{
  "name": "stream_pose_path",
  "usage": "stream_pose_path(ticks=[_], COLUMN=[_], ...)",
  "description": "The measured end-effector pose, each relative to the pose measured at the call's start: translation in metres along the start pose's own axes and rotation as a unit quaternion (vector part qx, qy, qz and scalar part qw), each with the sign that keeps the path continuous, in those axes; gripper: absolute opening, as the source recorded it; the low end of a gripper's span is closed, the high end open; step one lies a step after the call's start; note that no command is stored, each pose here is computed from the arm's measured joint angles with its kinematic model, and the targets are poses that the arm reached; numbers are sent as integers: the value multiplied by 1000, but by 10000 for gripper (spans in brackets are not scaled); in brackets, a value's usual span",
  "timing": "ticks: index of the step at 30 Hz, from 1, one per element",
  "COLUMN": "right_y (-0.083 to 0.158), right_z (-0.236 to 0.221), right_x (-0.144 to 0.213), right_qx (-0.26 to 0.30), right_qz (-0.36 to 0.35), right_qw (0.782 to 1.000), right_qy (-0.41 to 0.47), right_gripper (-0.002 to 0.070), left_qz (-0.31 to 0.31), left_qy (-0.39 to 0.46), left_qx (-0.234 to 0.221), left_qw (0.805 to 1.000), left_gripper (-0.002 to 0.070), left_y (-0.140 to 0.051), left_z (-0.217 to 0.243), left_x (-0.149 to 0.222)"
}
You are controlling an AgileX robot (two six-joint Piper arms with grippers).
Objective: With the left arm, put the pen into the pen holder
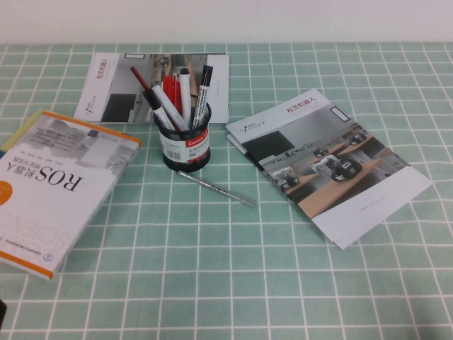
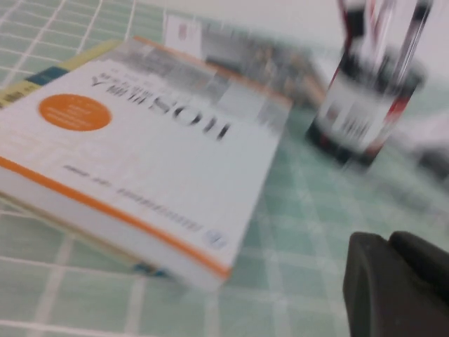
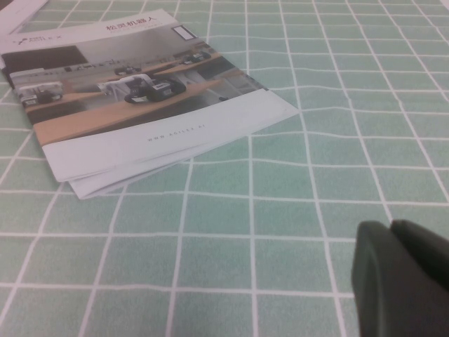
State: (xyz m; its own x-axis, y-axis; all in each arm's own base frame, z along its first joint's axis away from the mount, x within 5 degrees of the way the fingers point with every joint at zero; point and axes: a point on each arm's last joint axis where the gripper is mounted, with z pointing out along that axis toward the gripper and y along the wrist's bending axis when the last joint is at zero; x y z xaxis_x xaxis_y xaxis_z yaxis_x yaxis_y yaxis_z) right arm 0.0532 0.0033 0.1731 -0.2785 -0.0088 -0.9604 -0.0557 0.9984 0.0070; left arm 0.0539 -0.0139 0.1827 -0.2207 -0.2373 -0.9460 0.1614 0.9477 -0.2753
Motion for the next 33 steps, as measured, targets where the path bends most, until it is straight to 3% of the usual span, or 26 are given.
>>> stream_pose_path(ticks=[3, 5, 10, 16, 21, 26, 29, 33], right_y=[0, 0, 0, 0, 0, 0, 0, 0], right_z=[0, 0, 0, 0, 0, 0, 0, 0], right_x=[0, 0, 0, 0, 0, 0, 0, 0], right_qx=[0, 0, 0, 0, 0, 0, 0, 0], right_qz=[0, 0, 0, 0, 0, 0, 0, 0], right_qw=[1000, 1000, 1000, 1000, 1000, 1000, 1000, 1000], right_qy=[0, 0, 0, 0, 0, 0, 0, 0], right_gripper=[-20, -20, -20, -20, -20, -20, -20, -20], left_qz=[-100, -124, -174, -167, -116, -48, 49, 160], left_qy=[-39, -64, -73, 0, 107, 221, 269, 340], left_qx=[17, 21, 27, 23, 14, 16, 52, 131], left_qw=[994, 990, 982, 986, 987, 974, 960, 917], left_gripper=[0, 0, 0, 0, 0, 0, 0, 0], left_y=[-2, -2, -3, -15, -31, -43, -51, -68], left_z=[0, -1, -1, 2, 22, 63, 92, 133], left_x=[-7, -12, -14, -41, -80, -111, -125, -129])
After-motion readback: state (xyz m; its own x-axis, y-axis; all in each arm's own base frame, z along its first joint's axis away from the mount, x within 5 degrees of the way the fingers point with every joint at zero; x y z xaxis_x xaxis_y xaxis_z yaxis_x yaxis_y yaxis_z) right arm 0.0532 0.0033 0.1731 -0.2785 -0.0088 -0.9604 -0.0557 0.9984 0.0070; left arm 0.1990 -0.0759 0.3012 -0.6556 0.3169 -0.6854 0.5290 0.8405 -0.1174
